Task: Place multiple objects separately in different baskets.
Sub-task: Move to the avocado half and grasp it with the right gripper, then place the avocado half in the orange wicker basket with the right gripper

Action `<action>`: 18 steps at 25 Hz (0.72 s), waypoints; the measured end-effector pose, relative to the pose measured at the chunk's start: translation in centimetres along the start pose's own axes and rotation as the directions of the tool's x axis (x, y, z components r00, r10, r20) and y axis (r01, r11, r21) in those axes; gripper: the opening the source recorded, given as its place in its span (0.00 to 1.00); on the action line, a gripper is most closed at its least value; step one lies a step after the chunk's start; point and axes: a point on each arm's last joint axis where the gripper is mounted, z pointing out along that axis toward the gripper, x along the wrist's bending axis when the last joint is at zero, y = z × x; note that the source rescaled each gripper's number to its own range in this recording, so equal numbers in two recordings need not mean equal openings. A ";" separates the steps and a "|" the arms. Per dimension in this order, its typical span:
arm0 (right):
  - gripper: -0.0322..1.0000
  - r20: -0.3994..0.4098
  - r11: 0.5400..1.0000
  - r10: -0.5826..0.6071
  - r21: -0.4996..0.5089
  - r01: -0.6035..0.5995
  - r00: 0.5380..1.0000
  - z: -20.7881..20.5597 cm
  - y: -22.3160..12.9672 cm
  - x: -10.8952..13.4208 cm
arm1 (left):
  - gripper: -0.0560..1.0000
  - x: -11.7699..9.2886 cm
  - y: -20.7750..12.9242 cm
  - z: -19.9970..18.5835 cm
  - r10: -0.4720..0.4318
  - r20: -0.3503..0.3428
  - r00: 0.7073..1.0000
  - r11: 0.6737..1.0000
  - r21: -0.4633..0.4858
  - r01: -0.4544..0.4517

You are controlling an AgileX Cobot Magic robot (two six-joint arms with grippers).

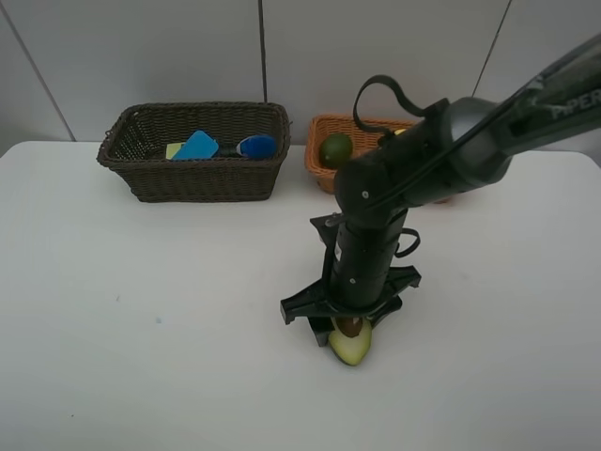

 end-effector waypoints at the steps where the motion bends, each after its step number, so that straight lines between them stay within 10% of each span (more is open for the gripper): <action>1: 0.52 0.001 1.000 -0.004 0.002 0.004 1.000 -0.1 0.0 0.0 | 1.00 0.0 0.0 0.0 0.000 0.000 1.000 1.000 0.000 0.000; 6: 0.52 0.016 0.997 -0.064 0.038 0.063 0.998 -2.6 1.0 0.4 | 1.00 0.0 0.0 0.0 0.000 0.000 1.000 1.000 0.000 0.000; 12: 0.52 -0.026 0.967 -0.209 -0.158 0.202 0.978 -10.2 5.3 1.5 | 1.00 0.0 0.0 0.0 0.000 0.000 1.000 1.000 0.000 0.000; 18: 0.52 -0.030 0.940 -0.146 -0.316 0.129 0.989 -13.6 12.1 -3.1 | 1.00 0.0 0.0 0.0 0.000 0.000 1.000 1.000 0.000 0.000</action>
